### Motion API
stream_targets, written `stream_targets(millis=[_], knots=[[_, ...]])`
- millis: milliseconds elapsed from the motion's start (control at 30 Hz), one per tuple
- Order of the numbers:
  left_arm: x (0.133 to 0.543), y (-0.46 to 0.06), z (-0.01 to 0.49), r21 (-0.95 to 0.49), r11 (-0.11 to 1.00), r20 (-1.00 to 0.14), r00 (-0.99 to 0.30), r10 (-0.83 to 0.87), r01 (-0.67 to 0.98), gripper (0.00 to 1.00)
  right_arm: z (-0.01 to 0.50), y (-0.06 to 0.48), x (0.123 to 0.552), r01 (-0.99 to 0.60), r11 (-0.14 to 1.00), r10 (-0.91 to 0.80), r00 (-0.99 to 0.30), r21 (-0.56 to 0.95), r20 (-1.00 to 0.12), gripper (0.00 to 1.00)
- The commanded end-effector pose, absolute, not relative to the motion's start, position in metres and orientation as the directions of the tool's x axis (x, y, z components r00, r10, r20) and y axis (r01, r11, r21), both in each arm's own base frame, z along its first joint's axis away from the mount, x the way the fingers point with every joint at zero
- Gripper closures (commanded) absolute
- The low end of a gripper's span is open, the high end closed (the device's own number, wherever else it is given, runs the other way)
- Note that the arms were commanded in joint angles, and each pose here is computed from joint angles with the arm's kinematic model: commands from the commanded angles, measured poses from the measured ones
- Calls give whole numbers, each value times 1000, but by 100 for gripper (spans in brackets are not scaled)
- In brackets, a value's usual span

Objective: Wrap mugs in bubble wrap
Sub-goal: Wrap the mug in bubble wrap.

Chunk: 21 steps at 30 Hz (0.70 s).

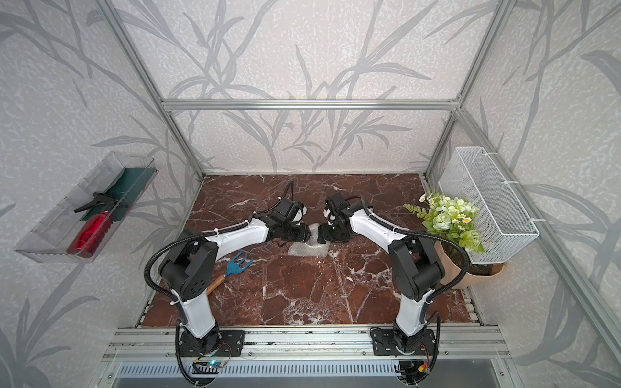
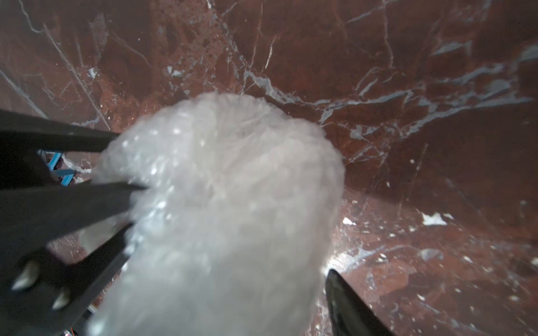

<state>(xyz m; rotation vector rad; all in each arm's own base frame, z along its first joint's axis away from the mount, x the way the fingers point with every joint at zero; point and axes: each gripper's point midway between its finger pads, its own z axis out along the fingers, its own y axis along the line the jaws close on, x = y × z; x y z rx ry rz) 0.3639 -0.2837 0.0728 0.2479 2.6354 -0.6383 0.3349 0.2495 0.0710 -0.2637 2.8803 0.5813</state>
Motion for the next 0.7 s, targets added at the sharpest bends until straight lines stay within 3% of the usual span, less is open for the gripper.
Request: stream_targets(millis=[0,367,667], knots=[[360,-280,89,-398,876,-458,-886,66,271,59,49,244,341,-182,930,-123,-973,318,-197,39],[362,-301,103,-502,801,-503,-864,36,326,39,27,243,337,-166,935,-122,-980,314,-156,47],[360,-305,79,-482,815,-459,-885,78,322,39,32,246,333,-166,925,-119,-981,342,-153,47]])
